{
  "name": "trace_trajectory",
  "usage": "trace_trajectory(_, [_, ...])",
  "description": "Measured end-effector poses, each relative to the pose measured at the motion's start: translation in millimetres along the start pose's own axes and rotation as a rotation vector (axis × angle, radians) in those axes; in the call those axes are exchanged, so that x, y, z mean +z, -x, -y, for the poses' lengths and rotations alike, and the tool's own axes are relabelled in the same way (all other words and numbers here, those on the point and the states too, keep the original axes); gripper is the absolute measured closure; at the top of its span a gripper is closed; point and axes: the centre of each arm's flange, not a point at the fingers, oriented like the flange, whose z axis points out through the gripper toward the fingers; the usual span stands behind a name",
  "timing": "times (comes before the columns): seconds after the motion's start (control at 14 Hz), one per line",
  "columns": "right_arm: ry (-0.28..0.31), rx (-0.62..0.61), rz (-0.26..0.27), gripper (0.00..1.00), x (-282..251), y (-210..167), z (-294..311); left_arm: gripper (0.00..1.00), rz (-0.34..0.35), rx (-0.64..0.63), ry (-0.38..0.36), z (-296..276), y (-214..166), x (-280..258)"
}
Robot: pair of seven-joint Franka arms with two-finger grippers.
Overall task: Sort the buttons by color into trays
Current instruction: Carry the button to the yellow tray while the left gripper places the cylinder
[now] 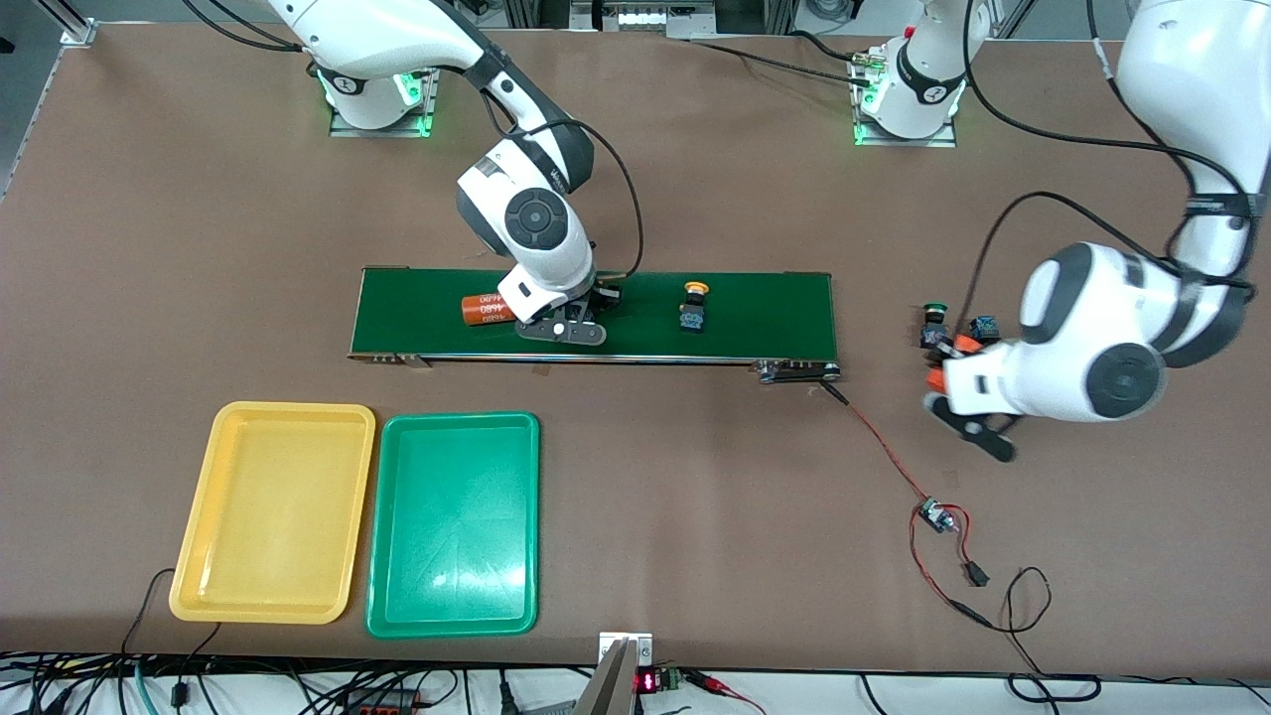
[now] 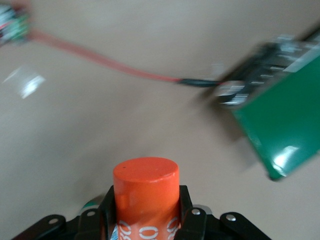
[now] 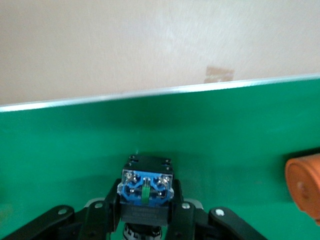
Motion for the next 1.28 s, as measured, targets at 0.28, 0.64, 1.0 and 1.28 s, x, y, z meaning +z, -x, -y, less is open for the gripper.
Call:
trace_trajectory(0.28, [0.036,-0.019,-0.039,0.59,-72,-53,-42,0.49,0.003,0.296,0.041,-50,-36,23])
trace_trajectory(0.64, [0.089,-0.079,-0.109,0.59,-138,-161,-184,0.49,0.026,0.555,0.044,-131,-69,56])
trace_trajectory(1.0, [0.102,-0.173,-0.129,0.59,-138,-226,-355,0.49,0.034,0.696,-0.022,-194,-89,86])
trace_trajectory(1.28, [0.091,-0.183,-0.228,0.59,-71,-265,-426,0.45,0.063,0.747,-0.039,-215,-91,97])
